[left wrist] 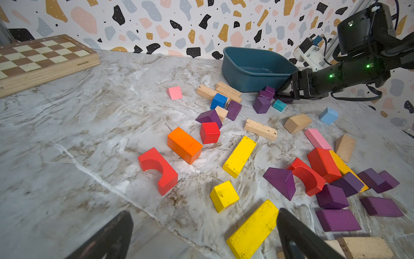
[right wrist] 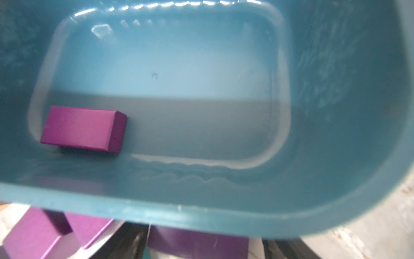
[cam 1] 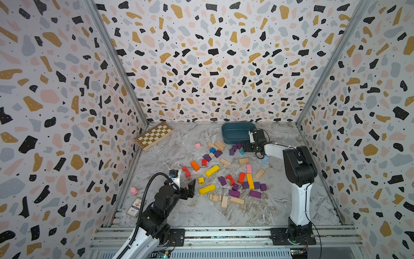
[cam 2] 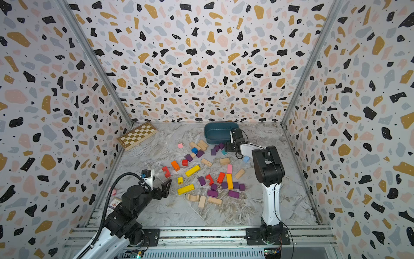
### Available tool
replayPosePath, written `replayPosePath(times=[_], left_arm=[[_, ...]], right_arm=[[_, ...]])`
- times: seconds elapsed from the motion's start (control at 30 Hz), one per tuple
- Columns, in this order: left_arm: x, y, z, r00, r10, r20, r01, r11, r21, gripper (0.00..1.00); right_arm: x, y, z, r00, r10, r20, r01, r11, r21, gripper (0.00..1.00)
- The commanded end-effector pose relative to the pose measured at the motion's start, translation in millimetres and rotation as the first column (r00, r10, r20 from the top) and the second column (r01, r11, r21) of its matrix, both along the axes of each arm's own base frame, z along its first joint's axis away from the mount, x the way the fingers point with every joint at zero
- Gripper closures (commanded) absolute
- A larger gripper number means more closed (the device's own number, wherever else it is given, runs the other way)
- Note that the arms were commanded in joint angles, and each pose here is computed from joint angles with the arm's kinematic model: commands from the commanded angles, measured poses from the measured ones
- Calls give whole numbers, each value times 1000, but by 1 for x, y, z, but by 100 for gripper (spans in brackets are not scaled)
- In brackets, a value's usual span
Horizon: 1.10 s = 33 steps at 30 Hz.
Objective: Pick purple bricks into the storage bin
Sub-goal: Pick up the building block from the center of the board, then place the building block in the storage box.
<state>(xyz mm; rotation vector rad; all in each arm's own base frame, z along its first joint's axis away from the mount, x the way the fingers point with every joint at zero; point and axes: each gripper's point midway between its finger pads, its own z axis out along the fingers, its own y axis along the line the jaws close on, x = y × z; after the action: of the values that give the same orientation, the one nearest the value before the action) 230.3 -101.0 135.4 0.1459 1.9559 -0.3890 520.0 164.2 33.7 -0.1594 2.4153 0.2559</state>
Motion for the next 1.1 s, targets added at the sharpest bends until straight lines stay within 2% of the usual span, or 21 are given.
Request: replayPosePath(times=[0.0, 0.17, 0.33, 0.67, 0.83, 1.07], left_arm=[[4, -1, 8, 999, 6, 41, -5, 1000, -10, 1], [4, -1, 8, 999, 4, 43, -4, 1000, -9, 1], [4, -1, 8, 999, 2, 43, -1, 1000, -9, 1], [3, -1, 9, 999, 3, 47, -2, 1000, -10, 1], [3, -1, 8, 999, 4, 44, -3, 1000, -10, 1], [3, 1, 9, 999, 8, 47, -7, 1000, -12, 1]], right_arm=[[-11, -1, 3, 1000, 3, -19, -3, 1000, -10, 29], [-11, -2, 17, 1000, 8, 2, -8, 1000, -10, 38], [-11, -2, 47, 999, 20, 51, -19, 1000, -10, 44], [-12, 1, 124, 983, 56, 172, -58, 998, 7, 49], [16, 9, 147, 974, 72, 216, -76, 997, 8, 50], [73, 15, 131, 978, 64, 197, -67, 998, 13, 51]])
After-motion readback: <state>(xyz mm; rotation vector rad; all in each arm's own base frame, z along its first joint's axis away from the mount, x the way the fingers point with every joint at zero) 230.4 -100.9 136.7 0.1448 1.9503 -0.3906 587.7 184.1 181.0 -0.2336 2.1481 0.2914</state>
